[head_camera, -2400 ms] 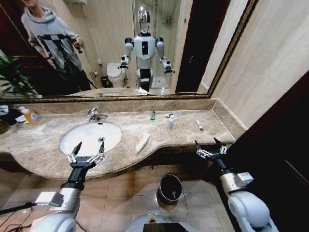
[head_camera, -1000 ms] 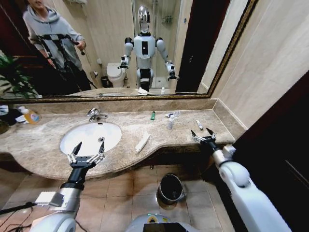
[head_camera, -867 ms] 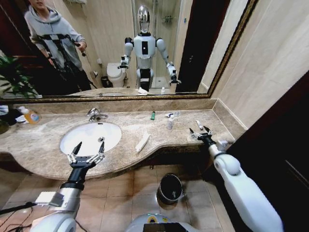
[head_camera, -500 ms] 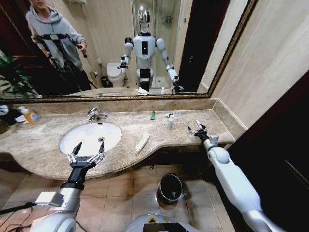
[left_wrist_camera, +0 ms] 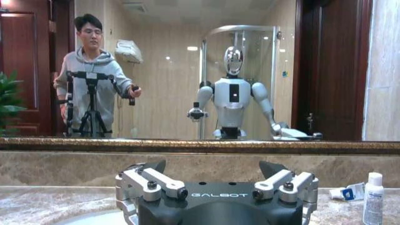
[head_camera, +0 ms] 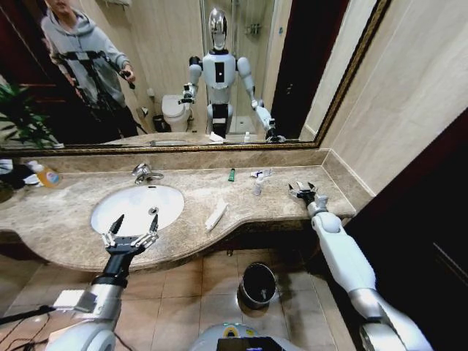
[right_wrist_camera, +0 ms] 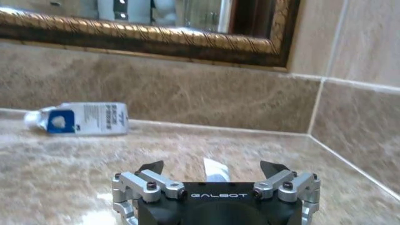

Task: Pick up the trash from the sink and place it in the trash bin.

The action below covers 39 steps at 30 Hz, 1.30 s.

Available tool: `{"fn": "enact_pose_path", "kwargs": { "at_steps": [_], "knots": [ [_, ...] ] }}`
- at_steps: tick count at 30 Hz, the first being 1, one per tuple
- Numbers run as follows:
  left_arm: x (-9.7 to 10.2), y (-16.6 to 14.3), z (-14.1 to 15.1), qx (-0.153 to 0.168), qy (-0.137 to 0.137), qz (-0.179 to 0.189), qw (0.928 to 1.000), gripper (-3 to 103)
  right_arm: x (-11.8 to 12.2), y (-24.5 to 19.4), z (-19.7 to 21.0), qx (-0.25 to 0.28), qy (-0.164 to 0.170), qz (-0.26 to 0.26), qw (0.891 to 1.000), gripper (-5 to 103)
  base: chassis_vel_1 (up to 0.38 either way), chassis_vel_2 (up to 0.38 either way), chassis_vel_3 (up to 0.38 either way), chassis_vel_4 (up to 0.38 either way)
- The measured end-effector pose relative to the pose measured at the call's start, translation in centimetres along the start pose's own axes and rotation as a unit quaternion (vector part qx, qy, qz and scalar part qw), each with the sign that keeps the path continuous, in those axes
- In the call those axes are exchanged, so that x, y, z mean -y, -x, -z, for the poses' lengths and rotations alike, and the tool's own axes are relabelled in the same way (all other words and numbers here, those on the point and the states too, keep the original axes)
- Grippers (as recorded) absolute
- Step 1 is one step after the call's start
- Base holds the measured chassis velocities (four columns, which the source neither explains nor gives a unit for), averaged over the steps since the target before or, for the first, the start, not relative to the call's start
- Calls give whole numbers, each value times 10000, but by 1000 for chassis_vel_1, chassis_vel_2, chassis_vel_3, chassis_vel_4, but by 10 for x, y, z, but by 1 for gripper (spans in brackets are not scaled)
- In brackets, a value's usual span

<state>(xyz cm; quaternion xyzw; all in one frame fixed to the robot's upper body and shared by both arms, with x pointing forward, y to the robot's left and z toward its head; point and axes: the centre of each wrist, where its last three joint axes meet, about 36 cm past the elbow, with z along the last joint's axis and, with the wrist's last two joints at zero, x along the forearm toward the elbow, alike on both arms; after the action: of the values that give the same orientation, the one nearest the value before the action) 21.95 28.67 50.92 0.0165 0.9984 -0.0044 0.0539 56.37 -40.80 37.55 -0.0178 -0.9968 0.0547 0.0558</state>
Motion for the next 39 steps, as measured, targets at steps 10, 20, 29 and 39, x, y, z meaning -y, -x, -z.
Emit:
{"fn": "enact_pose_path", "kwargs": {
  "at_steps": [10,20,29,39],
  "knots": [
    [0,0,0,0,0,0,10000,100,8,-15,-14,-241,49,49,9997,94,0,0,0,0],
    [0,0,0,1,0,0,10000,100,14,-26,-11,-358,292,-51,9989,56,0,0,0,0],
    [0,0,0,1,0,0,10000,100,24,-44,-15,-385,352,-80,9986,23,0,0,0,0],
    [0,0,0,1,0,0,10000,100,27,-70,-6,-219,299,0,9993,18,0,0,0,0]
  ]
}}
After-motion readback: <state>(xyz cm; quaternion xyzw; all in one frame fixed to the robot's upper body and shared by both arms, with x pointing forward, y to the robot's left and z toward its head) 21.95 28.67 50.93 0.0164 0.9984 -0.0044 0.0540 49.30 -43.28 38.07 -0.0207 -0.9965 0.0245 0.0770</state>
